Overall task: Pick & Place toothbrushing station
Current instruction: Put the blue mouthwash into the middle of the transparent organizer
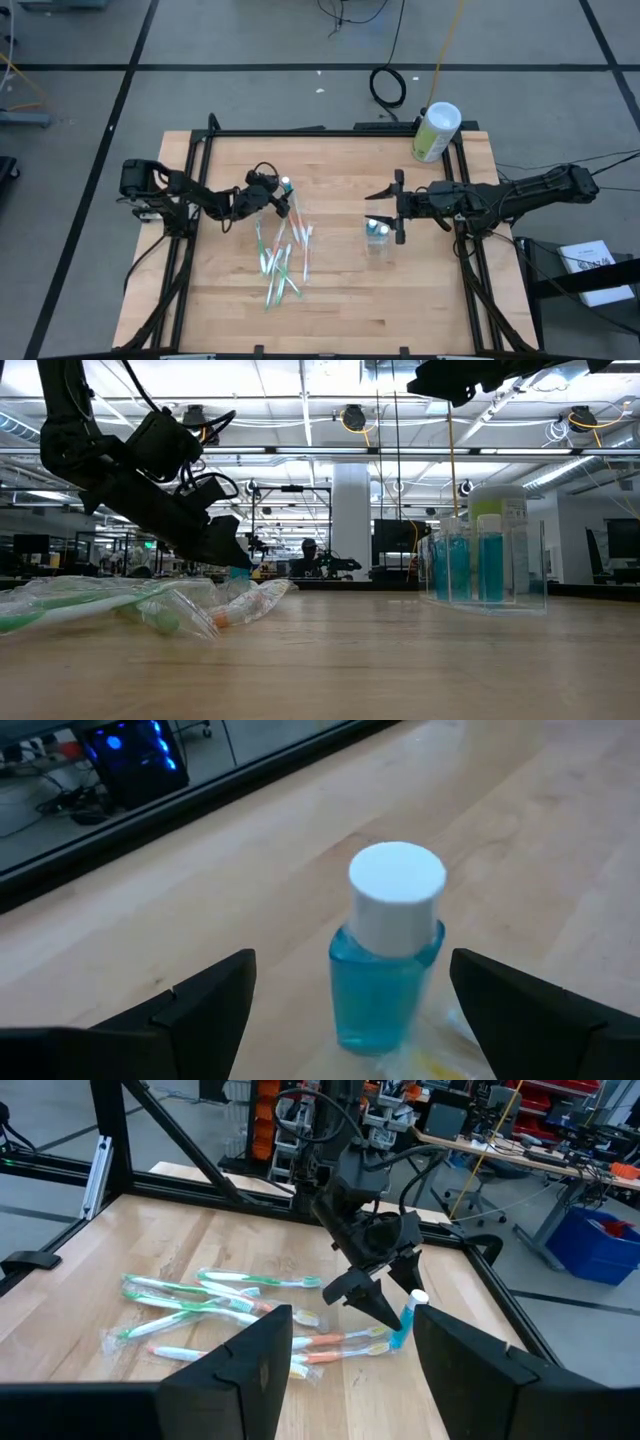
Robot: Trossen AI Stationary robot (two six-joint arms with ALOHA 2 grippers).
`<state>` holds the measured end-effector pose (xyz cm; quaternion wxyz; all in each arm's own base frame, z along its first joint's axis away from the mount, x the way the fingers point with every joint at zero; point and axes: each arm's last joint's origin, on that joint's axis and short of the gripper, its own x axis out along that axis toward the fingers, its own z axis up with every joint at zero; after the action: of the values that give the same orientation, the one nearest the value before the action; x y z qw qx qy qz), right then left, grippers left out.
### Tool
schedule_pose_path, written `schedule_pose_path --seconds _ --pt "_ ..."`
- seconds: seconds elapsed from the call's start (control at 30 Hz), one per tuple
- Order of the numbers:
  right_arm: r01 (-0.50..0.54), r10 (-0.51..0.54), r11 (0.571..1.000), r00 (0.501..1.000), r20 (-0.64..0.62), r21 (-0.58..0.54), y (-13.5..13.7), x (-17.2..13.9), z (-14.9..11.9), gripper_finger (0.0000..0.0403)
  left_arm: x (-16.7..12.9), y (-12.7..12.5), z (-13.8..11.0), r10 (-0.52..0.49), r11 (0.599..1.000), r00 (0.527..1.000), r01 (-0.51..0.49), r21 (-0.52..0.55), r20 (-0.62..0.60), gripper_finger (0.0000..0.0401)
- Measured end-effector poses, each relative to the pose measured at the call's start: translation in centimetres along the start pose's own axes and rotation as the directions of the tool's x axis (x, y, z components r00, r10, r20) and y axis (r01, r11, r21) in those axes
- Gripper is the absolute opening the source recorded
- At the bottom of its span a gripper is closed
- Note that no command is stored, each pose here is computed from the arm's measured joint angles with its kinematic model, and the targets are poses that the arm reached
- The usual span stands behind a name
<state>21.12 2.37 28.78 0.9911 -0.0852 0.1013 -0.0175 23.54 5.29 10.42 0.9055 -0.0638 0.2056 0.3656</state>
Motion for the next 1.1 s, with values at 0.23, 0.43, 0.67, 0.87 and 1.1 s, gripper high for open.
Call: schedule_pose_path --seconds 0.23,0.43,0.67,0.87,1.1 --pt "0.0 0.0 1.0 1.0 0.0 0.0 0.0 0.0 0.0 0.0201 0.3 0.4 0.1 -0.033 0.999 0.999 0.032 -0.029 -0.011 0.034" --pt "0.0 0.0 1.0 1.0 0.0 0.0 0.0 0.0 0.0 0.0201 0.3 0.4 0.1 -0.032 0.999 0.999 0.032 -0.026 -0.011 0.0329" --pt "0.0 0.0 1.0 1.0 0.0 -0.002 0.0 0.0 0.0 0.0201 0.3 0.4 0.1 -0.031 0.999 0.999 0.03 -0.036 -0.011 0.0317" --pt "0.0 0.0 1.0 1.0 0.0 -0.003 0.0 0.0 0.0 0.0201 0.3 0.4 0.1 -0.029 0.999 1.0 0.028 -0.035 -0.011 0.0324" --pt "0.0 0.0 1.0 1.0 0.0 -0.003 0.0 0.0 0.0 0.0201 1.1 0.3 -1.3 -0.019 0.999 0.999 0.017 -0.051 -0.047 0.0318"
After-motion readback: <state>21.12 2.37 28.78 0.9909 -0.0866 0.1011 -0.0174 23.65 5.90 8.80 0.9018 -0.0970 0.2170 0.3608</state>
